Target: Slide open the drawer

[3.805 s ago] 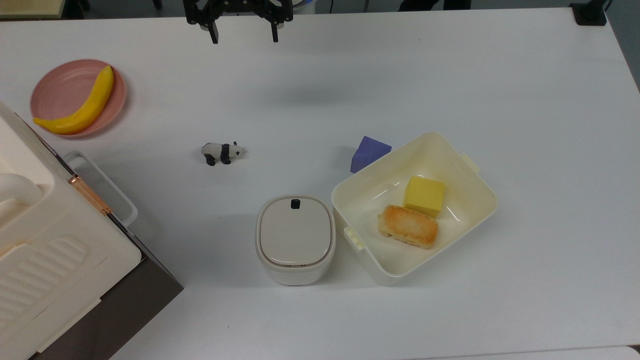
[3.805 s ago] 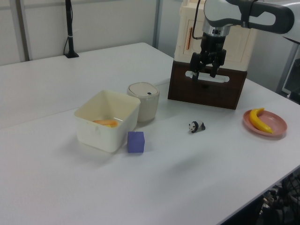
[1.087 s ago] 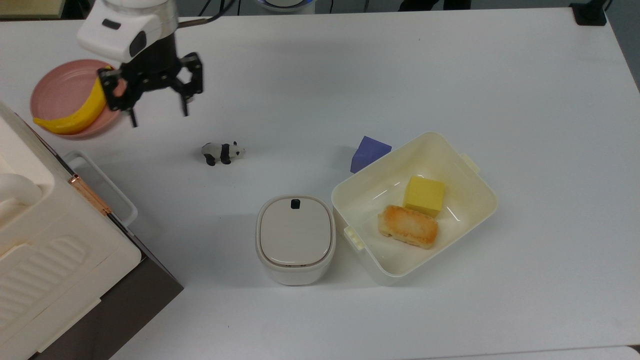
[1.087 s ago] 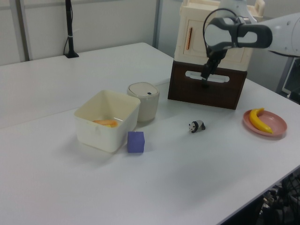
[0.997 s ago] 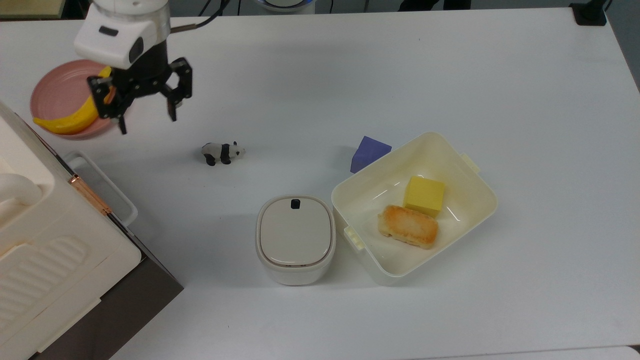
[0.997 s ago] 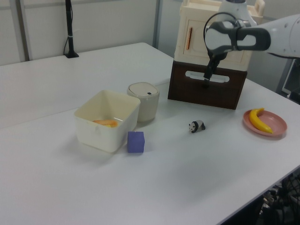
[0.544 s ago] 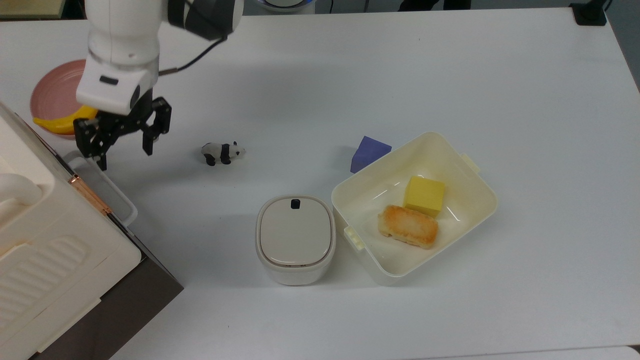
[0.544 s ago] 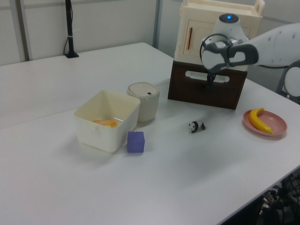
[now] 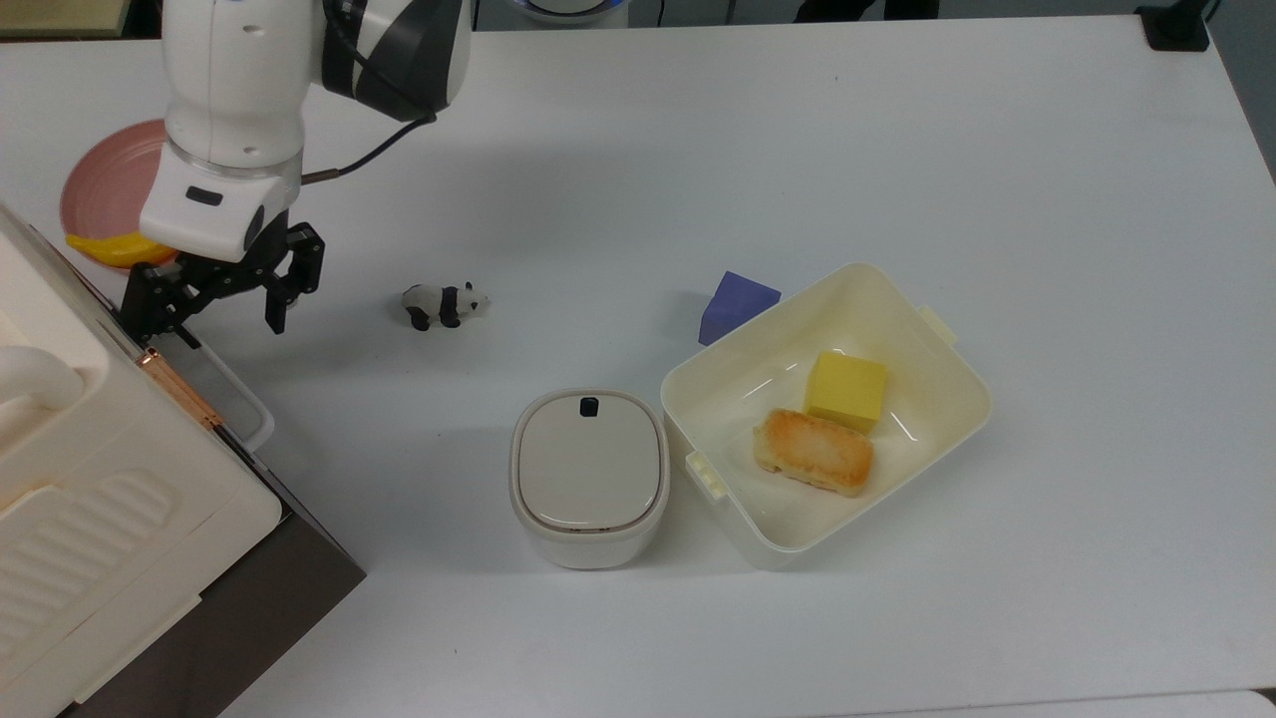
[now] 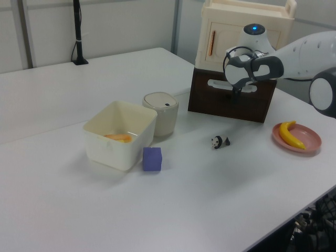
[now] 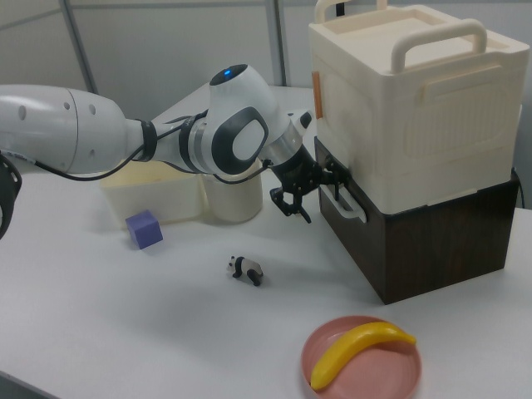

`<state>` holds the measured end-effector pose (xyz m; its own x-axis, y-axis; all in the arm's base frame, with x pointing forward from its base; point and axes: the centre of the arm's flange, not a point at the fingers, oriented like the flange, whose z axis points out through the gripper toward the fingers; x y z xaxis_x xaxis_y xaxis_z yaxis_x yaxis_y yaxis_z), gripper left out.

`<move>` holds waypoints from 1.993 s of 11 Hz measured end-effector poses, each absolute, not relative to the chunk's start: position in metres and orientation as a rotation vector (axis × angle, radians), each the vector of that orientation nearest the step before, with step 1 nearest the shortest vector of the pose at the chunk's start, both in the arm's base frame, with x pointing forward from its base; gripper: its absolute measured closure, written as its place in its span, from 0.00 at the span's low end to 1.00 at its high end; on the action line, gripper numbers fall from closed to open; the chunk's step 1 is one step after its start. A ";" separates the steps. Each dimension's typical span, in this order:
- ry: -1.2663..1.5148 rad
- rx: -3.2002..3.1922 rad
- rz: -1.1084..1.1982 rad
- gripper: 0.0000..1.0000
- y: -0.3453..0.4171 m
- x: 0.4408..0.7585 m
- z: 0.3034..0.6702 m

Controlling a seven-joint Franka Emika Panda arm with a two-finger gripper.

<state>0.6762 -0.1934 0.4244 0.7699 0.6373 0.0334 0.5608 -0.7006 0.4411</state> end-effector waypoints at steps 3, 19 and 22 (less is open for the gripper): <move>0.880 2.530 0.297 0.21 -0.201 0.681 0.446; 0.968 2.570 0.182 0.27 -0.167 0.681 0.402; 0.999 2.615 0.078 0.27 -0.148 0.675 0.407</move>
<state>0.6745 -0.1484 0.4071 0.7512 0.6565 -0.0693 0.6379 -0.6949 0.3319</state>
